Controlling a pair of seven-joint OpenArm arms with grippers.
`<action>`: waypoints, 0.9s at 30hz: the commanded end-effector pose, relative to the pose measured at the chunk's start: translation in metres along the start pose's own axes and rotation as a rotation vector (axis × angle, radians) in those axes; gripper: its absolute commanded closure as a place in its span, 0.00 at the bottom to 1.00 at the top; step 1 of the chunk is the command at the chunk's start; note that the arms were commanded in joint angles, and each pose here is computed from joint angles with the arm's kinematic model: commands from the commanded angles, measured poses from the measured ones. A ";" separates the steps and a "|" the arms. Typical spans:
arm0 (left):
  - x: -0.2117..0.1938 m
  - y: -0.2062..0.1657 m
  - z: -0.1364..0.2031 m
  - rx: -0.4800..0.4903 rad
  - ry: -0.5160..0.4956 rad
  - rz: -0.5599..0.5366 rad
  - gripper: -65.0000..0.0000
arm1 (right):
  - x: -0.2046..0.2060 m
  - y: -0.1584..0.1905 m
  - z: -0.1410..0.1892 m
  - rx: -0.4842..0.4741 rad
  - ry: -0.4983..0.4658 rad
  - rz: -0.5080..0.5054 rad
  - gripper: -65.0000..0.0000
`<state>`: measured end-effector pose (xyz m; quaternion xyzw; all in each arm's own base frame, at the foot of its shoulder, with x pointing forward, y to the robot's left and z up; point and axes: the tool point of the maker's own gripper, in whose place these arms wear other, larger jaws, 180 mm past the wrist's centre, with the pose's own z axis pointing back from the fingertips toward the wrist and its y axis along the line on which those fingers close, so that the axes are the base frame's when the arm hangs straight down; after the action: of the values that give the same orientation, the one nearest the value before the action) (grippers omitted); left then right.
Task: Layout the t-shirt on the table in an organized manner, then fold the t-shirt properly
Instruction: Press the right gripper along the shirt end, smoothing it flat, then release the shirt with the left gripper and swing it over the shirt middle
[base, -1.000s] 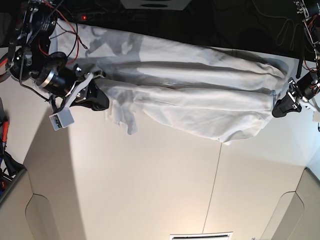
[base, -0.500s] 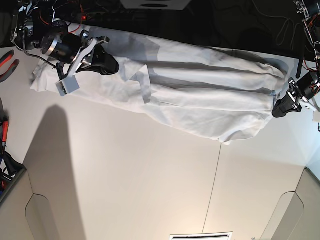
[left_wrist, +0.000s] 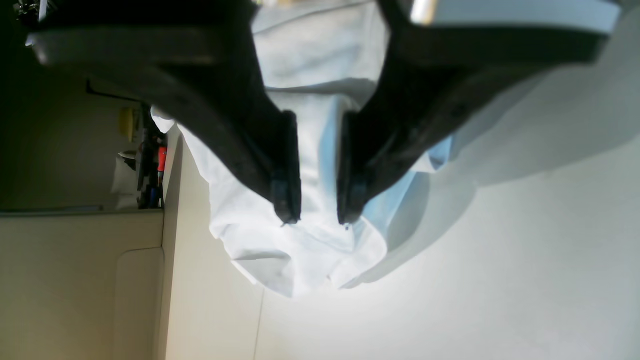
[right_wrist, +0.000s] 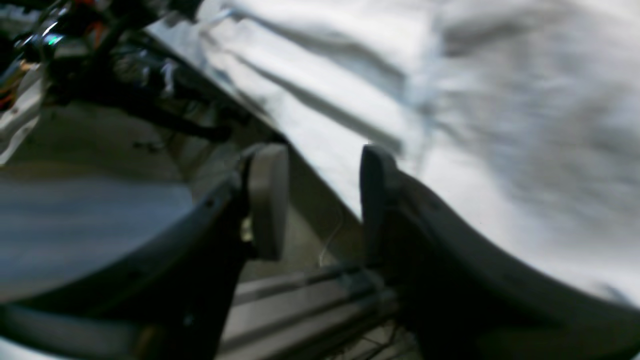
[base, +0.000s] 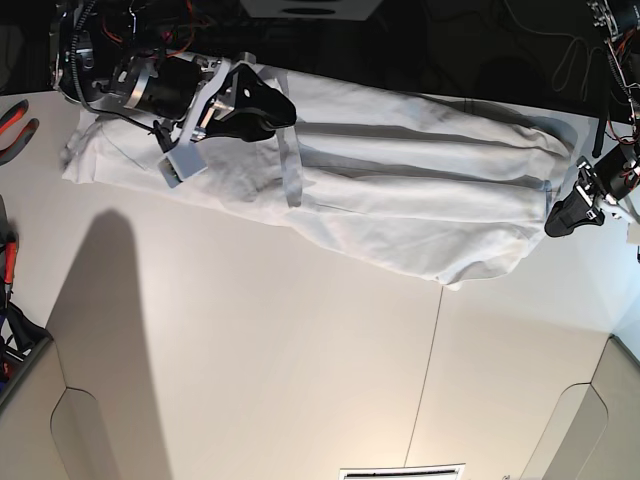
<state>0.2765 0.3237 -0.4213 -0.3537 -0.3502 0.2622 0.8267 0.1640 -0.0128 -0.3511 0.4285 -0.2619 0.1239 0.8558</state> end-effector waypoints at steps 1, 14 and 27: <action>0.025 -0.011 0.006 -0.033 -0.063 -0.025 0.74 | 0.011 0.006 0.002 0.021 -0.037 0.033 0.63; 0.042 -0.027 0.009 -0.128 -0.156 0.035 0.74 | 0.037 -0.038 0.022 -0.166 -0.091 0.078 1.00; 0.076 -0.024 0.033 -0.104 -0.288 0.008 0.65 | 0.048 -0.067 0.048 -0.288 -0.193 0.001 1.00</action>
<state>0.2932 0.3633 -0.3784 -0.3587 -0.4488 0.3109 0.7572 0.2111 -0.0921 -0.3555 0.3075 -0.3374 0.0421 0.8887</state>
